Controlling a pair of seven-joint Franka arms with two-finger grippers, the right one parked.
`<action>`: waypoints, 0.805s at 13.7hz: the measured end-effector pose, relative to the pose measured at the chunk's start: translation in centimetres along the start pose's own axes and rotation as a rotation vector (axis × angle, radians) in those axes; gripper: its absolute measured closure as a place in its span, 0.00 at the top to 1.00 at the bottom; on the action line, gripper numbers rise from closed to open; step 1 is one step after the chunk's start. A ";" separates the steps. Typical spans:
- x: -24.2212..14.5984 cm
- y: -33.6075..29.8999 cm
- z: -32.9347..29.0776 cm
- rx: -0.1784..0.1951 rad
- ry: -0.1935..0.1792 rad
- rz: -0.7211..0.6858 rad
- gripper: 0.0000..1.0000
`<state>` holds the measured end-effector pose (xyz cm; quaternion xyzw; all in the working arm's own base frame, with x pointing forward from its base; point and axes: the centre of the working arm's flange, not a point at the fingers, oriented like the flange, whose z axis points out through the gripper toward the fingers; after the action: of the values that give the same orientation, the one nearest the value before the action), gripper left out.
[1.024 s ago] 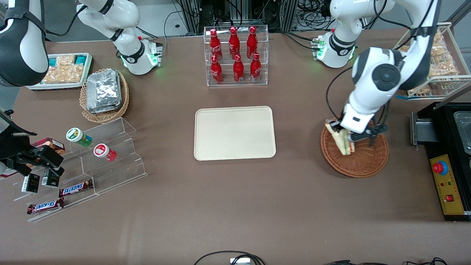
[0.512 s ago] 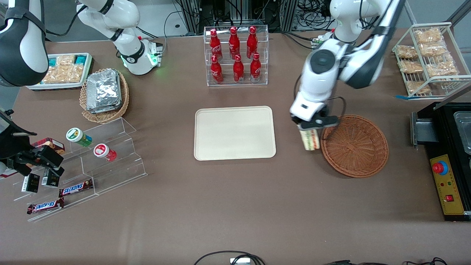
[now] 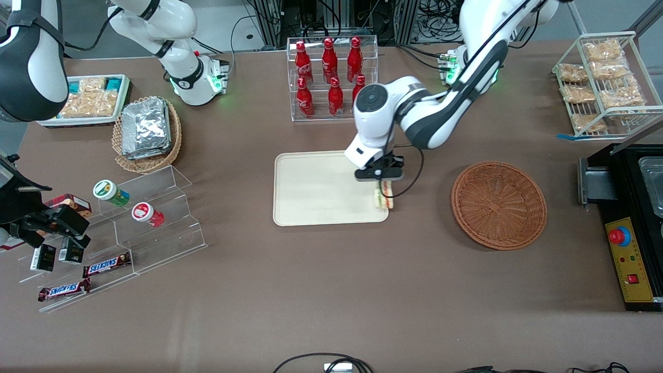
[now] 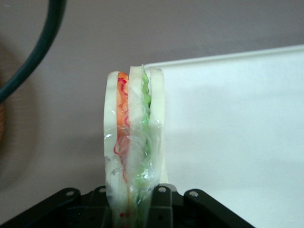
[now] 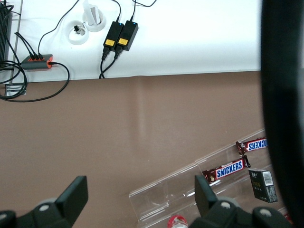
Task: Place sandwich from basket to tray
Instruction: 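Carry the held sandwich from the basket over the cream tray, then lower the sandwich onto the tray and open the left gripper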
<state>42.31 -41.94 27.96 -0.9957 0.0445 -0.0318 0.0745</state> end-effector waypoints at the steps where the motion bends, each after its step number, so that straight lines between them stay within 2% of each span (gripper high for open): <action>1: -0.4 0.8 0.9 0.006 -0.001 0.029 0.19; 3: -1.4 2.4 3.0 0.014 -0.013 0.083 0.19; 7: -2.6 4.7 5.3 -0.016 -0.049 0.112 0.19; 11: -2.5 5.0 5.7 -0.023 -0.057 0.106 0.18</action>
<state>39.79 -45.86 21.46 -0.9932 0.0956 0.0010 0.0660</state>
